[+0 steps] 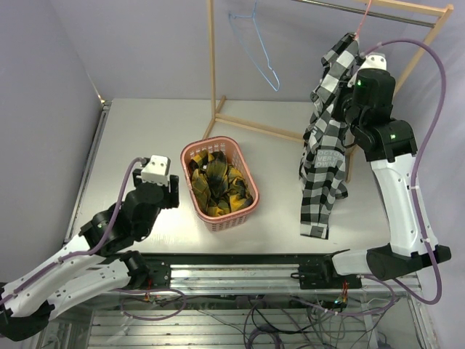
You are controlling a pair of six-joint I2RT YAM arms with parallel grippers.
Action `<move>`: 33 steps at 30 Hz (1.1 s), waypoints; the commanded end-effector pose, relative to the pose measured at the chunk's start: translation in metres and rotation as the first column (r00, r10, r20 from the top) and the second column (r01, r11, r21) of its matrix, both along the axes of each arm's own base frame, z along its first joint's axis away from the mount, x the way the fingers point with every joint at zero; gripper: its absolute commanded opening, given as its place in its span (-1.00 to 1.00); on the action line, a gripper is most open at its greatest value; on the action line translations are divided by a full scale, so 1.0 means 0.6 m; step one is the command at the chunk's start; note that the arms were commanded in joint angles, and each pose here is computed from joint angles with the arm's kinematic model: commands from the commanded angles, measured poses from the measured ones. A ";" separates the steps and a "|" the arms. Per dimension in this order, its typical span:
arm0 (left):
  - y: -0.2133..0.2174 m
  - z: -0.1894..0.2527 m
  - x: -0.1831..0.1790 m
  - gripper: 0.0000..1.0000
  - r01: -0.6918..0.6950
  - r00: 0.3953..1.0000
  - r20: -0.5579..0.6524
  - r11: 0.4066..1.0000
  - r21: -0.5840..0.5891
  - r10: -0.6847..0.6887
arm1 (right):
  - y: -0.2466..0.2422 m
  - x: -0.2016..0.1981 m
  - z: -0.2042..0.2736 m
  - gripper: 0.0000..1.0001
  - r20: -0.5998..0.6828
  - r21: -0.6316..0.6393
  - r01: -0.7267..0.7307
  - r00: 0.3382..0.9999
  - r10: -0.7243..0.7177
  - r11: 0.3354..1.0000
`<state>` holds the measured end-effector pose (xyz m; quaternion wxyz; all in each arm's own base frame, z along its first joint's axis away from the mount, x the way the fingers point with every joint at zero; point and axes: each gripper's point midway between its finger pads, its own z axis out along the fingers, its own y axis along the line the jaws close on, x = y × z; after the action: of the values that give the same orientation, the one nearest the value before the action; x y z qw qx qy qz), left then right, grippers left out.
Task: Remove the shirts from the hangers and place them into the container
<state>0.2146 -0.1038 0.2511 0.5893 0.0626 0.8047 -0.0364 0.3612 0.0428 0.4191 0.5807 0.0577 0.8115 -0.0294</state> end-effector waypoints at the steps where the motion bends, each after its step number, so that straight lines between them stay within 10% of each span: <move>1: -0.038 0.001 0.010 0.36 0.073 0.997 -0.002 0.997 -0.011 -0.073 | 0.000 -0.002 0.024 -0.81 0.053 0.031 -0.004 0.999 0.002 1.000; 14: -0.207 0.038 0.078 0.00 0.259 0.963 -0.077 0.966 0.001 -0.259 | -0.018 -0.012 0.065 -1.00 0.163 0.024 0.024 0.986 -0.027 0.999; 33: -0.254 0.126 0.108 0.22 0.321 0.946 0.068 0.947 -0.024 -0.318 | -0.056 -0.015 0.200 -1.00 0.353 -0.009 0.129 0.928 -0.117 0.992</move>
<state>0.2789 -0.2535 0.3029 0.5788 0.1822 0.7846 -0.1270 0.3587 0.0158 0.4953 0.6686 0.0832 0.7351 -0.0758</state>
